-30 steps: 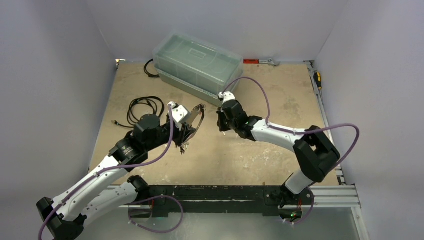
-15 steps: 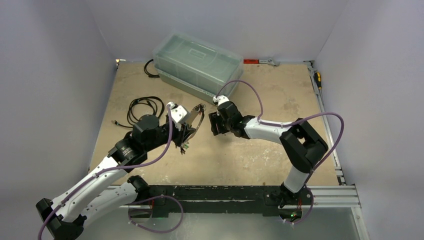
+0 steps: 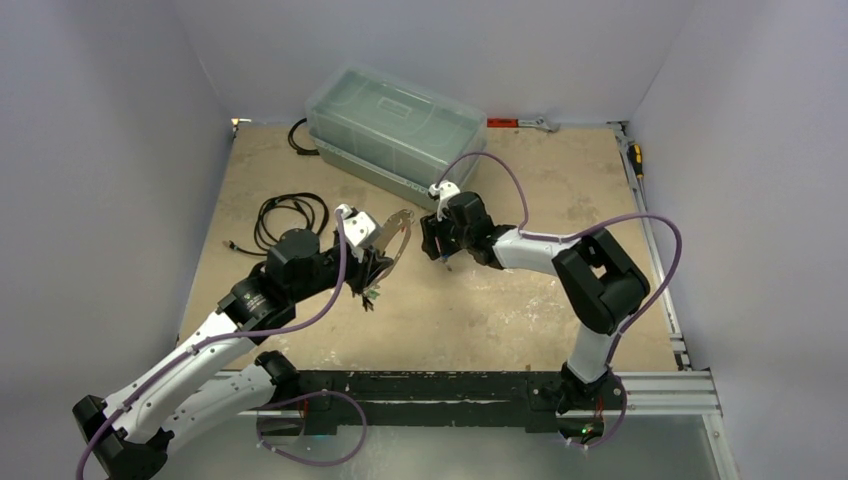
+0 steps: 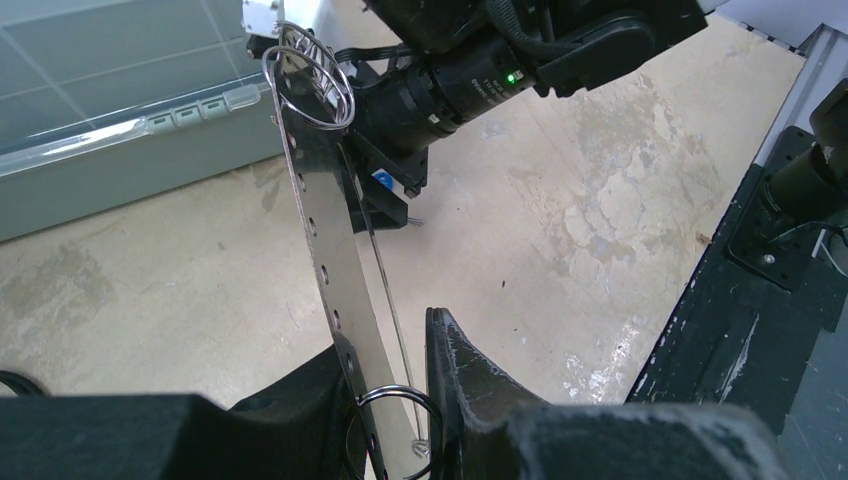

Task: Put the keys on the keyring

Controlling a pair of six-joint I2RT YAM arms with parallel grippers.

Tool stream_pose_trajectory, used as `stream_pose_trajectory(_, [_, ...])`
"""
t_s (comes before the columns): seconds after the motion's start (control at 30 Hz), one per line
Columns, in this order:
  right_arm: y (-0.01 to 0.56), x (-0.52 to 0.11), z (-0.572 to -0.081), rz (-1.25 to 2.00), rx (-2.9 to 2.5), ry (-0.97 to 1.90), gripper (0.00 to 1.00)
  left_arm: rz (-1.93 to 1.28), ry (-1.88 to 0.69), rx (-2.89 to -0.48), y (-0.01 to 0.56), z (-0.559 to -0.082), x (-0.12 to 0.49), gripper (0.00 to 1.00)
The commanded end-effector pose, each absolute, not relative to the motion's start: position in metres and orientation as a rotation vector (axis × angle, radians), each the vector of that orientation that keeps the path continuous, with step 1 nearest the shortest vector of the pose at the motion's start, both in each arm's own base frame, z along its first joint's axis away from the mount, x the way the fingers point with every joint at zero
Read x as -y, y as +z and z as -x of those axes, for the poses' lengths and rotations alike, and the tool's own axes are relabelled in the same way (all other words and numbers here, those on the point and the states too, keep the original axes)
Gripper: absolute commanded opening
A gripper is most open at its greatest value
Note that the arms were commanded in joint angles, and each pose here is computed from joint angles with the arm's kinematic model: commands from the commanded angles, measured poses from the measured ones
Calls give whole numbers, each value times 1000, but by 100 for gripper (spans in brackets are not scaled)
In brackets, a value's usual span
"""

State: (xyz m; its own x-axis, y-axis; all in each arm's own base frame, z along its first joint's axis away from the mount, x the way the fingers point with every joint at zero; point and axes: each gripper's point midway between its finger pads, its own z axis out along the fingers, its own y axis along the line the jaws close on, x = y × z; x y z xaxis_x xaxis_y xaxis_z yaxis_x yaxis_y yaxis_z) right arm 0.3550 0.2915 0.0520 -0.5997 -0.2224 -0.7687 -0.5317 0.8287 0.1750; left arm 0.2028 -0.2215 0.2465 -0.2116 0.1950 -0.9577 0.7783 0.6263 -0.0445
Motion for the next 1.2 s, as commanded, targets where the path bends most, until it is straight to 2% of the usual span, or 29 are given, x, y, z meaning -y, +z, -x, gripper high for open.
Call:
stream_pose_trajectory(0.0, [51, -311, -352, 641, -2166, 610, 62, -768, -699, -1654, 272, -204, 227, 0])
stream_pose_trajectory(0.3, [31, -300, -342, 642, -2261, 636, 58, -770, -706, -1646, 274, -202, 228, 0])
stream_pose_trajectory(0.57, [36, -287, -326, 640, -2284, 626, 50, -771, -708, -1647, 273, -202, 228, 0])
stream_pose_trajectory(0.9, [40, -287, -319, 650, -2276, 652, 44, -772, -702, -1662, 270, -204, 229, 0])
stream_pose_trajectory(1.17, [41, -285, -320, 644, -2276, 638, 22, -771, -695, -1670, 267, -206, 229, 0])
